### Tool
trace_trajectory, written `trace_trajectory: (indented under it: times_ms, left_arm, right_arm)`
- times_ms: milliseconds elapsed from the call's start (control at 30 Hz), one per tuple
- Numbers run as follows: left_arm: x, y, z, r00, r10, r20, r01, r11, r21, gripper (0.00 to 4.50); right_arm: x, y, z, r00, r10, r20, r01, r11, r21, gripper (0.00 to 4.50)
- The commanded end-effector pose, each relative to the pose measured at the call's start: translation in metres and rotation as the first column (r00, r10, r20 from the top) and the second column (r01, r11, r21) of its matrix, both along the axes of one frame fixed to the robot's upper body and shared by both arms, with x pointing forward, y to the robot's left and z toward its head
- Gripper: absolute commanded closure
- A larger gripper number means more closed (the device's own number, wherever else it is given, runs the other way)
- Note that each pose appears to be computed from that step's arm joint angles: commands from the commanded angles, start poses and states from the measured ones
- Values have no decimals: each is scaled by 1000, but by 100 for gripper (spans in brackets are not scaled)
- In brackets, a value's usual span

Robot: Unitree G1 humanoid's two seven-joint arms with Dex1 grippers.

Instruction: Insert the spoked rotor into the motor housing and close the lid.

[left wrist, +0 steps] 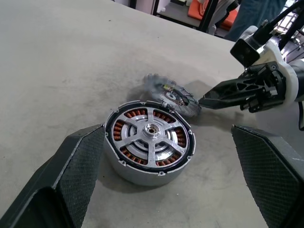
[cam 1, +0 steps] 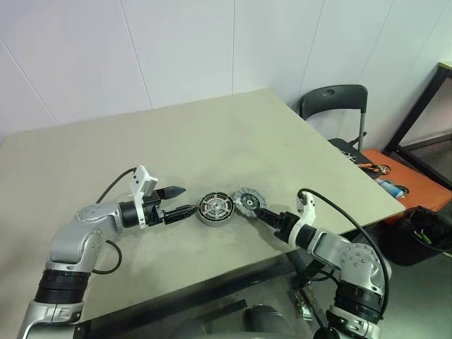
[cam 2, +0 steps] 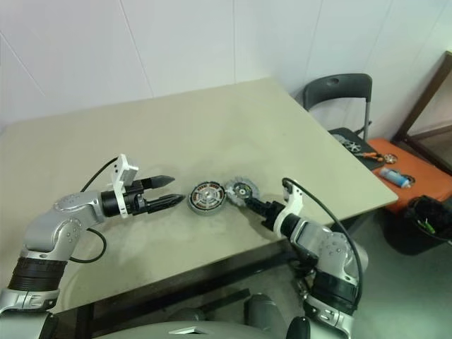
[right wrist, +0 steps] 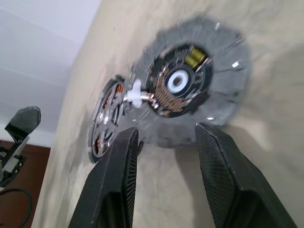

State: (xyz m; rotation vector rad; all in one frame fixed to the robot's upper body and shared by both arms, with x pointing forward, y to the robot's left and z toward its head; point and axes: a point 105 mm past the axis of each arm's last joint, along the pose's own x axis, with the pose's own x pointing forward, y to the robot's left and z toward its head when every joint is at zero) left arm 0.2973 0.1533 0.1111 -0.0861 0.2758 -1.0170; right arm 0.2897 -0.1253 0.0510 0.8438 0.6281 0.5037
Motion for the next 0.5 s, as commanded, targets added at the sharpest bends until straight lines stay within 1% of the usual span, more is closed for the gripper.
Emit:
trace_trajectory:
  times_ms: [33,100,367,500]
  left_arm:
    - [3,3,9,999,8,53,-8,1000,11,0]
    - [3,3,8,999,8,53,-9,1000,8,0]
    - [5,3,8,998,7,56,-7,1000,5,0]
    - [5,6,7,998,7,56,-8,1000,8,0]
  right_arm:
    - [-2,-7,24,997,6,78,-11,998,65,252]
    - [-3,-10,21,998,0,68,-4,998,62,252]
    - [-7,-13,-8,999,-41,-26,41,999,11,252]
    - [-1,-14,-11,998,-64,-24,65,998,20,252]
